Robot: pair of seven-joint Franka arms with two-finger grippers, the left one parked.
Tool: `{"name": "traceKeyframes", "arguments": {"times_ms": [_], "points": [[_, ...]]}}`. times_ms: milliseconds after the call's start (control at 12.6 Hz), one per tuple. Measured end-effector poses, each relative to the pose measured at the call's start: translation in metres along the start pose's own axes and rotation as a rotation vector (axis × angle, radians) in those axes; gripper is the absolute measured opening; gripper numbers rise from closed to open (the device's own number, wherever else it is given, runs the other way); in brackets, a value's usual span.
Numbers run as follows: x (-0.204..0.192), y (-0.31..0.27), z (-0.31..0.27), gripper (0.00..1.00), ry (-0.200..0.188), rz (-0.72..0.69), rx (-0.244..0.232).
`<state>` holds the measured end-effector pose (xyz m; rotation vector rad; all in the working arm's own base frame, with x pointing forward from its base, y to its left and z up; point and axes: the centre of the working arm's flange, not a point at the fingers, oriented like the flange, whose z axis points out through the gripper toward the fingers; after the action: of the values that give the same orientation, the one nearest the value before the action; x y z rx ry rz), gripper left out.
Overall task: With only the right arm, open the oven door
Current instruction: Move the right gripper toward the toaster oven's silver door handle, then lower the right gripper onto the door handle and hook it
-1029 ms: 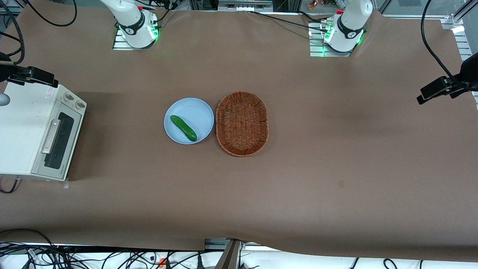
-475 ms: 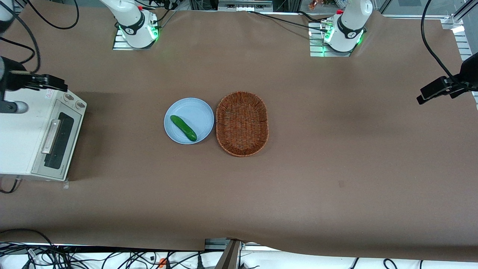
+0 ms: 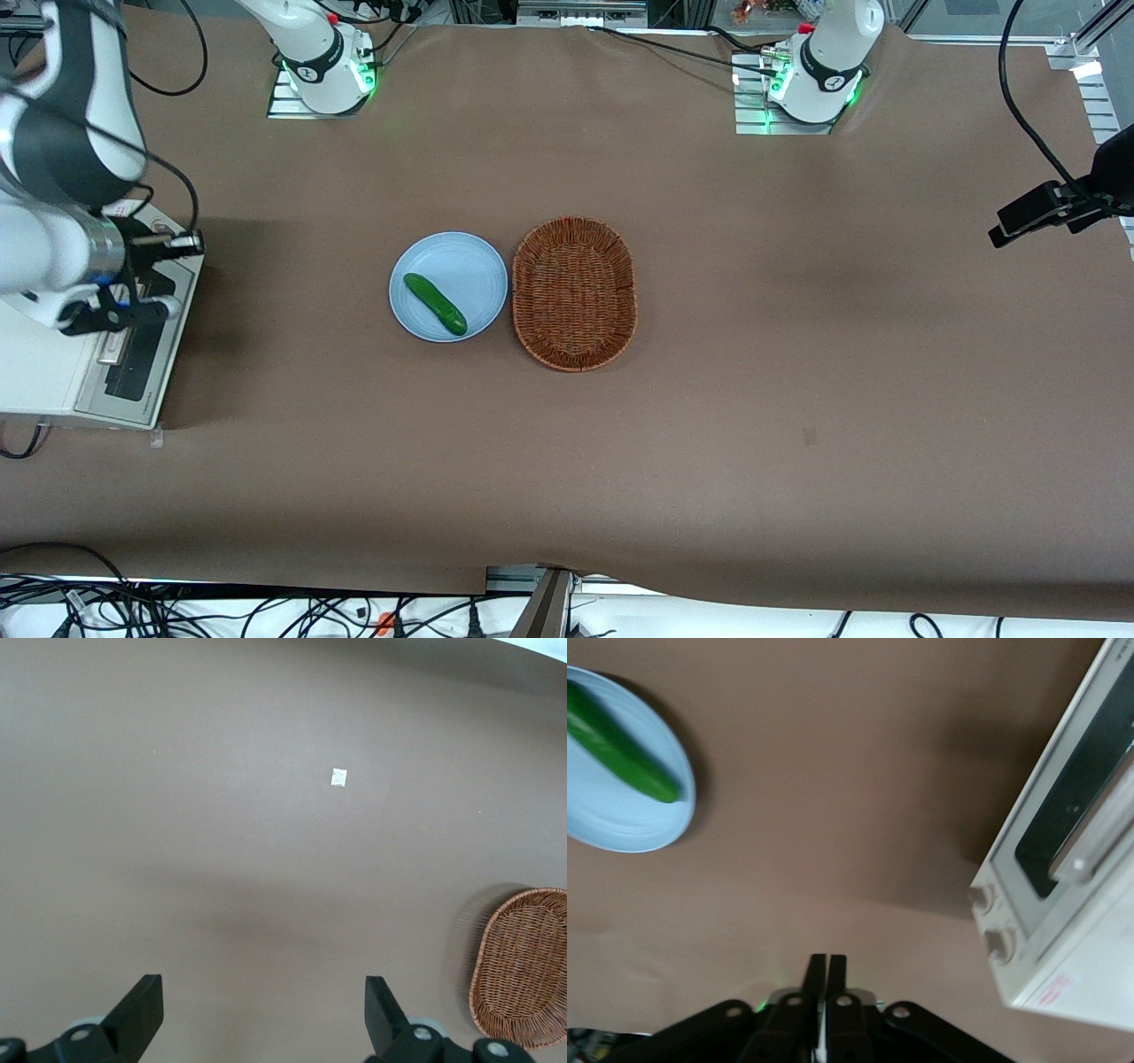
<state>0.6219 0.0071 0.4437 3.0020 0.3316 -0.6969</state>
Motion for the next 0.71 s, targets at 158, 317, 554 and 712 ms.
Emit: {"name": "traceKeyframes", "arguments": {"times_ms": [158, 317, 554, 712], "points": [[0.025, 0.013, 0.026, 0.01, -0.029, -0.087, -0.084], [0.038, 0.025, 0.040, 0.01, -0.039, -0.130, -0.143], [0.042, 0.052, 0.041, 0.01, -0.055, -0.204, -0.273], [0.043, 0.065, 0.041, 0.01, -0.071, -0.236, -0.341]]}}
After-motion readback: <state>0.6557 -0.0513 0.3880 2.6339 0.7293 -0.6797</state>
